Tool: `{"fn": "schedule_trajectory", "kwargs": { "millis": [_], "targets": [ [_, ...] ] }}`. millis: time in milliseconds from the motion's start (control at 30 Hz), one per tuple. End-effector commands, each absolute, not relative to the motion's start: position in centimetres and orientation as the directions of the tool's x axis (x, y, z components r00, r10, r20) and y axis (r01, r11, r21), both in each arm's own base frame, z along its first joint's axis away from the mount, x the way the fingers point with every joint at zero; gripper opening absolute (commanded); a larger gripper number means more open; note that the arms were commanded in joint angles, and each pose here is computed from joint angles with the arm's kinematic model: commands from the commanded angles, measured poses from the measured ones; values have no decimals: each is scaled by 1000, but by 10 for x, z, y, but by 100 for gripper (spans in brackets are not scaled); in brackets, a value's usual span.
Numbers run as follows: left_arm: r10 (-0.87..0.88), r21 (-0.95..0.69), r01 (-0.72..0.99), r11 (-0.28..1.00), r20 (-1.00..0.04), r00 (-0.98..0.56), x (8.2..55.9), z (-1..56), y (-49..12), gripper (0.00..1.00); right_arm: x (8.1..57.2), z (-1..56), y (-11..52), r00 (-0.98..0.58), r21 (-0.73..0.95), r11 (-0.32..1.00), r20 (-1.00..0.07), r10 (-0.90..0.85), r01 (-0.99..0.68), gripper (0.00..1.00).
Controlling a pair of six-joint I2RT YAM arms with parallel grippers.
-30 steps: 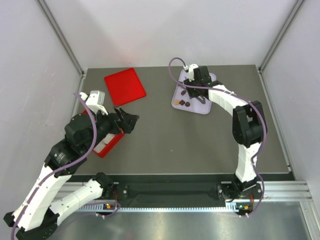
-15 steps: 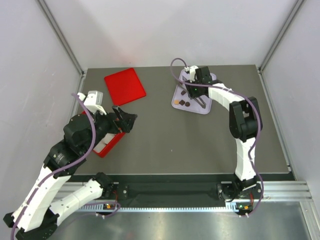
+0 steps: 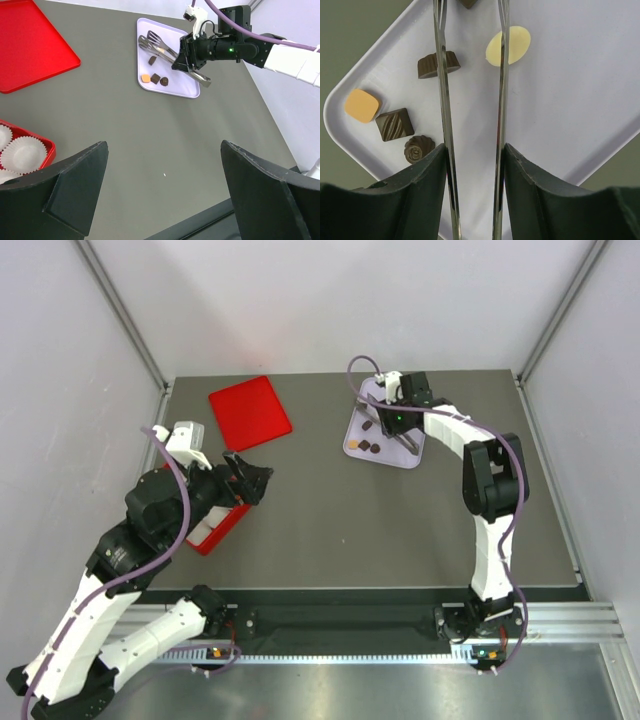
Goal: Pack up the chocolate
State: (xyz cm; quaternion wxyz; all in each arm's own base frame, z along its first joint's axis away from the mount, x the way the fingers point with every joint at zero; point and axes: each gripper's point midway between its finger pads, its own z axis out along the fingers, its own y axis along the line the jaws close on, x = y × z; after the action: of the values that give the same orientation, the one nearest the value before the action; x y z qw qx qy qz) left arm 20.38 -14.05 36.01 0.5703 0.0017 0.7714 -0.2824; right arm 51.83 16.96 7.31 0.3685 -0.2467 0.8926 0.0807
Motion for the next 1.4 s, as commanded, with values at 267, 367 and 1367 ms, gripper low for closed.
{"fn": "schedule_trajectory", "kwargs": {
  "millis": [267,367,1367],
  "targets": [
    [-353,-434,349,831,-895,-273,210,389,-141,99,533,105,178,-554,-39,838,-734,-393,-544,48],
    [-352,-432,346,833,-896,-270,211,389,-140,99,535,103,178,-562,-38,839,-726,-396,-542,45],
    [-357,-430,347,834,-899,-254,209,394,-137,99,533,113,170,-555,-86,828,-703,-444,-554,36]
  ]
}}
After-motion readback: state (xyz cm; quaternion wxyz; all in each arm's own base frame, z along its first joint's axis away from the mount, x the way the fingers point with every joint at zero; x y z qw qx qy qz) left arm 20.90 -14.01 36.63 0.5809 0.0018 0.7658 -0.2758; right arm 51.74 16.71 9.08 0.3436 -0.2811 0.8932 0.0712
